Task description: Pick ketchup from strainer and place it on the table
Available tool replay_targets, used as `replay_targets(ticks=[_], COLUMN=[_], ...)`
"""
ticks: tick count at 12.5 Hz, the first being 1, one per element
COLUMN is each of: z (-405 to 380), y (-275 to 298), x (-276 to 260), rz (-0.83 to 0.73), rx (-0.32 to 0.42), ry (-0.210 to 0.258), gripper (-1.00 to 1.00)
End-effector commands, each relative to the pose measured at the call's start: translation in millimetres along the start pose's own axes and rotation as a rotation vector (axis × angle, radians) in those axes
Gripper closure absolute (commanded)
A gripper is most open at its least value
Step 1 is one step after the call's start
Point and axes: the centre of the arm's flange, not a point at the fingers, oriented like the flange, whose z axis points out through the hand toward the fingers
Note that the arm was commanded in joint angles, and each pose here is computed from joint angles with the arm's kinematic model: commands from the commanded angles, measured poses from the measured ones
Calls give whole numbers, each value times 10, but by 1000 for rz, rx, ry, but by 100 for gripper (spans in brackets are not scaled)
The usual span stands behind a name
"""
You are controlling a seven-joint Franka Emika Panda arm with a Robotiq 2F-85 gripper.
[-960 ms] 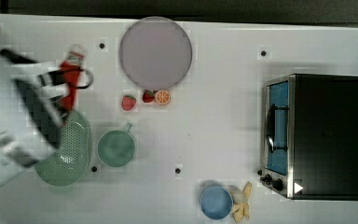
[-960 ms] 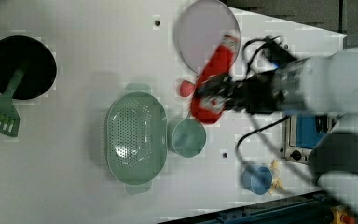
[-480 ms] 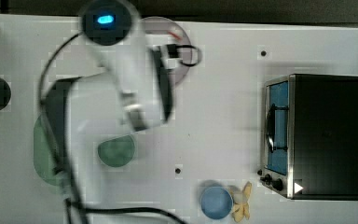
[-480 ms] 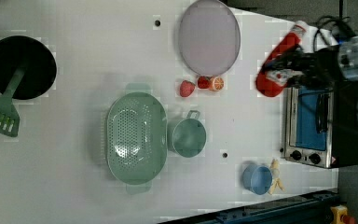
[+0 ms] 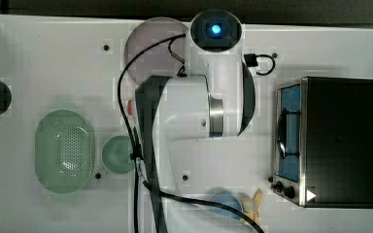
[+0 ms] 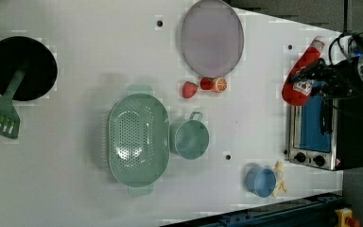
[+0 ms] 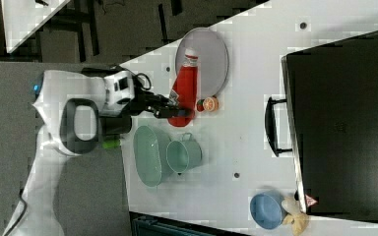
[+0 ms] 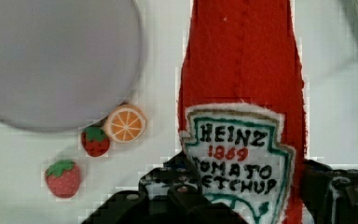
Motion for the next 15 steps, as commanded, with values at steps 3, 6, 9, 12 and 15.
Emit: replay_targets(ticks=[3,6,9,12,15], z=[735,1219,1614,1388,485], y=[-82,8,53,35,-11], x=[-384,-553,-681,-548,-323], rz=[-117,-144,-197,-194,-169], rx=[23,15,-20,-6,11], ry=[20,18,1,60,218], gripper=[-18,-18,-65,-100,-100])
